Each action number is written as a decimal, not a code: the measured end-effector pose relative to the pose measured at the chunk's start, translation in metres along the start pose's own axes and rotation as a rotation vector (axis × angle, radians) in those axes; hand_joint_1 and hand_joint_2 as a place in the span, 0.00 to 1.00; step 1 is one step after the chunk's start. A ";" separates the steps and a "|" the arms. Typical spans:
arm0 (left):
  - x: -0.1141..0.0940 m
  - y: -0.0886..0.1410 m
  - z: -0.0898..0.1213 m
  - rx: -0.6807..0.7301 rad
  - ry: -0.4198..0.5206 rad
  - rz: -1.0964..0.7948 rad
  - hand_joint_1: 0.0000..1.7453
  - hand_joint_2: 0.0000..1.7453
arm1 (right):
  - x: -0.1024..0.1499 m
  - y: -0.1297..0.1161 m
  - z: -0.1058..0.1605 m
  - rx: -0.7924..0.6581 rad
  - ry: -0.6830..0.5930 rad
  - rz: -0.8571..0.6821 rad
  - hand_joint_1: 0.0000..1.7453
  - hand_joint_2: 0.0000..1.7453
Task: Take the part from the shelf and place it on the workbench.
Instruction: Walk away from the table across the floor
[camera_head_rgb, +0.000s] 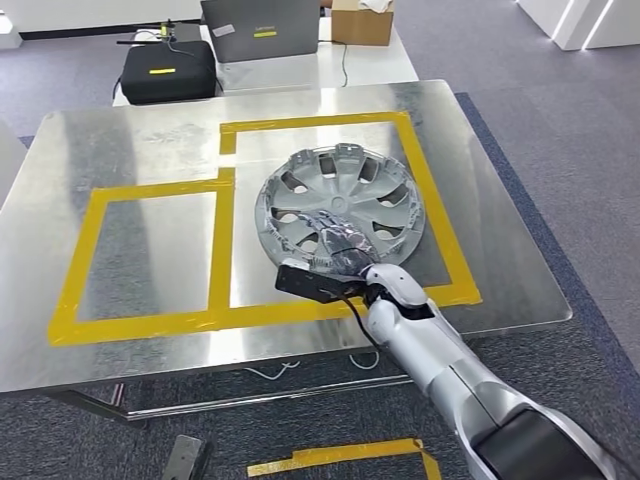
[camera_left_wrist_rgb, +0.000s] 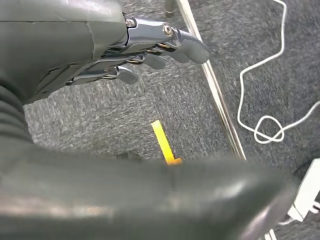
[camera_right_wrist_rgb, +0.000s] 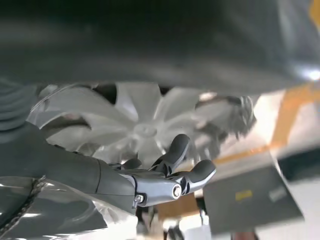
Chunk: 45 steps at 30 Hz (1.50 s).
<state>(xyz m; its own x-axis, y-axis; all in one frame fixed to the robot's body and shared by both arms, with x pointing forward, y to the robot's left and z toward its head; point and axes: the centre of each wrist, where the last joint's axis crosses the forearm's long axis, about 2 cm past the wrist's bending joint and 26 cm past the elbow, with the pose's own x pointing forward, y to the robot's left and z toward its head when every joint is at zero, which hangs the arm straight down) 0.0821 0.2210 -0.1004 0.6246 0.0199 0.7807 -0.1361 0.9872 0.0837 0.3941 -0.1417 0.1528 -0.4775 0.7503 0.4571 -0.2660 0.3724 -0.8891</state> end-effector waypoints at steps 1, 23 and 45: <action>-0.004 0.001 0.003 0.008 0.005 0.008 0.00 0.00 | -0.002 0.003 0.011 -0.052 -0.009 0.008 0.00 0.00; -0.029 0.006 0.026 0.144 0.087 0.119 0.00 0.00 | -0.069 0.062 0.243 -0.688 0.209 -0.029 0.00 0.00; -0.032 -0.004 0.034 0.190 0.234 0.143 0.00 0.00 | -0.129 0.215 0.418 -0.656 1.561 -0.502 0.00 0.00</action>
<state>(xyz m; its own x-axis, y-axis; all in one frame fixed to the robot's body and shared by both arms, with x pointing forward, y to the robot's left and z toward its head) 0.0365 0.2109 -0.1053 0.7453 0.2141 0.6314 -0.3626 0.9249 0.1143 0.0482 -0.3871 -0.0883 0.8130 0.1323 0.5670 0.4143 0.5529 -0.7230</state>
